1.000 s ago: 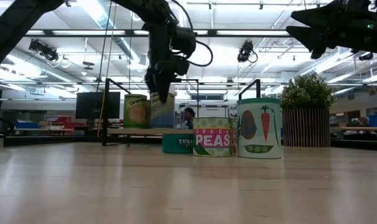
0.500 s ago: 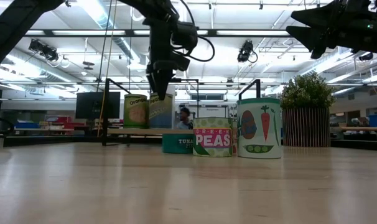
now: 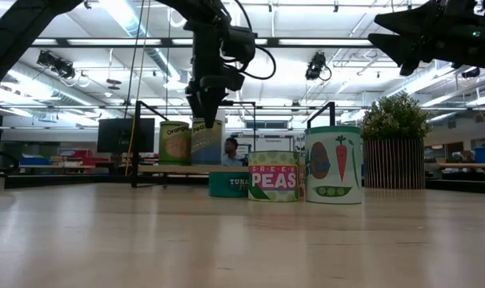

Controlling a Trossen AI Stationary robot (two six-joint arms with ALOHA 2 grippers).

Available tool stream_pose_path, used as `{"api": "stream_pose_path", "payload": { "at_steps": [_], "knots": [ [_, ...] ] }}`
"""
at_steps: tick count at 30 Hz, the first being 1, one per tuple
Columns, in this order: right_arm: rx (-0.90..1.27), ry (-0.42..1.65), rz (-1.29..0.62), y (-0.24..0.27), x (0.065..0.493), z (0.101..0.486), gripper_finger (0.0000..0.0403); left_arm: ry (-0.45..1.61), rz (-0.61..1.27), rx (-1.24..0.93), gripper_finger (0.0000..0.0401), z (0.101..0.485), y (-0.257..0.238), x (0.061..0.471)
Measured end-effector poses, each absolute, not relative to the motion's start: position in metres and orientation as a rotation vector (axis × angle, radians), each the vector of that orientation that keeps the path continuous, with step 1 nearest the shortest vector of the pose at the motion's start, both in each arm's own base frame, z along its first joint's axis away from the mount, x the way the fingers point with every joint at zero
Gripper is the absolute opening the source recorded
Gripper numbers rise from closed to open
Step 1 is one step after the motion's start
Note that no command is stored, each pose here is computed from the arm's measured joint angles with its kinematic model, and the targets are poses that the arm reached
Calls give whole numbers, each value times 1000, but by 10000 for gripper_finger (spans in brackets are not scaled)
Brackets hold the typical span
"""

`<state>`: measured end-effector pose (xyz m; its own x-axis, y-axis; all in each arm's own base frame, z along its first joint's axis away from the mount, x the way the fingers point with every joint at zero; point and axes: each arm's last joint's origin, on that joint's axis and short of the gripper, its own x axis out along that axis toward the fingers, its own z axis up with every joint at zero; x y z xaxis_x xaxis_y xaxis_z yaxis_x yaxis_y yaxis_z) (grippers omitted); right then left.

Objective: Pick and place cans onto a shelf
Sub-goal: Put the canned peas on the shelf

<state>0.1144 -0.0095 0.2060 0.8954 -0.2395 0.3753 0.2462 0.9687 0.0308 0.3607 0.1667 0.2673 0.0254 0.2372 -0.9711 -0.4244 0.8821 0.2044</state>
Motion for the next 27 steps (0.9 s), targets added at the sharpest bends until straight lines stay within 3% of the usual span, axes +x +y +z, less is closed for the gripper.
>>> {"api": "stream_pose_path", "payload": {
  "at_steps": [15, 27],
  "knots": [
    [-18, -384, -252, -10, 114, 206, 250, 1409, 732, -397, 355, 266, 175, 354],
    [-47, -193, -243, -11, 142, 196, 250, 1407, 715, -430, 355, 266, 174, 355]
  ]
}}
